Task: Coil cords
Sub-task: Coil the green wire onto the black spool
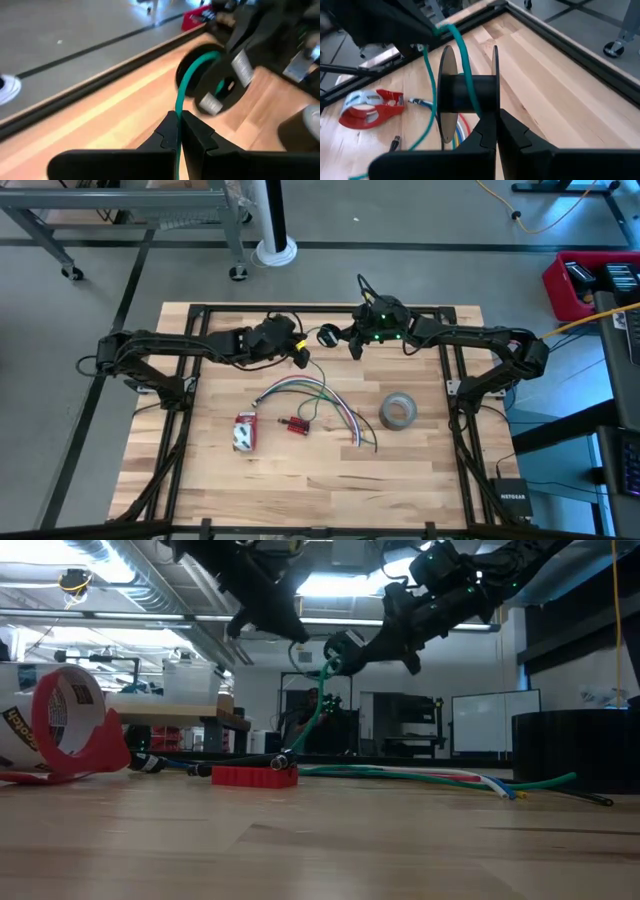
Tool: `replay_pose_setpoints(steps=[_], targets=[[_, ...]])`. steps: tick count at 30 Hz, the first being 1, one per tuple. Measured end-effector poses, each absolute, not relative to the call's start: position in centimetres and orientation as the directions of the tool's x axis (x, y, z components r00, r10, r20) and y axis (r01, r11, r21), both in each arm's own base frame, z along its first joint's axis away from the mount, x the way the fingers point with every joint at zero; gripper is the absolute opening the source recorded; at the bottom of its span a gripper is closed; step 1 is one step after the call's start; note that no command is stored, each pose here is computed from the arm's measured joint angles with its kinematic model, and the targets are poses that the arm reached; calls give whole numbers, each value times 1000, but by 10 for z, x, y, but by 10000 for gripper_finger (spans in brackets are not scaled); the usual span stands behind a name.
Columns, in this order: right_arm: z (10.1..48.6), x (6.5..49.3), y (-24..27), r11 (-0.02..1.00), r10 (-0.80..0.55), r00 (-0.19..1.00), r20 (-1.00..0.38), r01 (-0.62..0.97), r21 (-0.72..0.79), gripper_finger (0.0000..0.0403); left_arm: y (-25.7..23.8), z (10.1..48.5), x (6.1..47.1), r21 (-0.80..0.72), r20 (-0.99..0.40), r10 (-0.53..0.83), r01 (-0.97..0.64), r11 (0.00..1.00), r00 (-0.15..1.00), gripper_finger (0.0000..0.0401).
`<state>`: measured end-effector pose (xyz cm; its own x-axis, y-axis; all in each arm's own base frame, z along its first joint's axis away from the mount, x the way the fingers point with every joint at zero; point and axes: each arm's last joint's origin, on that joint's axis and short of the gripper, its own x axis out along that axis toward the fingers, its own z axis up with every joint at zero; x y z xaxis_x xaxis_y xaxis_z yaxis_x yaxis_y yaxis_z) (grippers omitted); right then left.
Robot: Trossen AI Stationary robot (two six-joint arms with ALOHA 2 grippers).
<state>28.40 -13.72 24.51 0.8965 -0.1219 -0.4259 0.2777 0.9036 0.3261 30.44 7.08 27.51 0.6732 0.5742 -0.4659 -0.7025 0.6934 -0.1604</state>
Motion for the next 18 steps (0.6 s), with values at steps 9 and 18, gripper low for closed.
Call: replay_pose_setpoints(steps=[9, 18], targets=[[257, 289, -138, 910, -86, 949, -303, 198, 364, 1, 70, 270, 302, -147, -510, 576, -725, 673, 639, 0], [269, 291, -140, 900, -131, 974, -186, 196, 389, 1, 65, 268, 305, -169, -508, 564, -717, 676, 651, 0]])
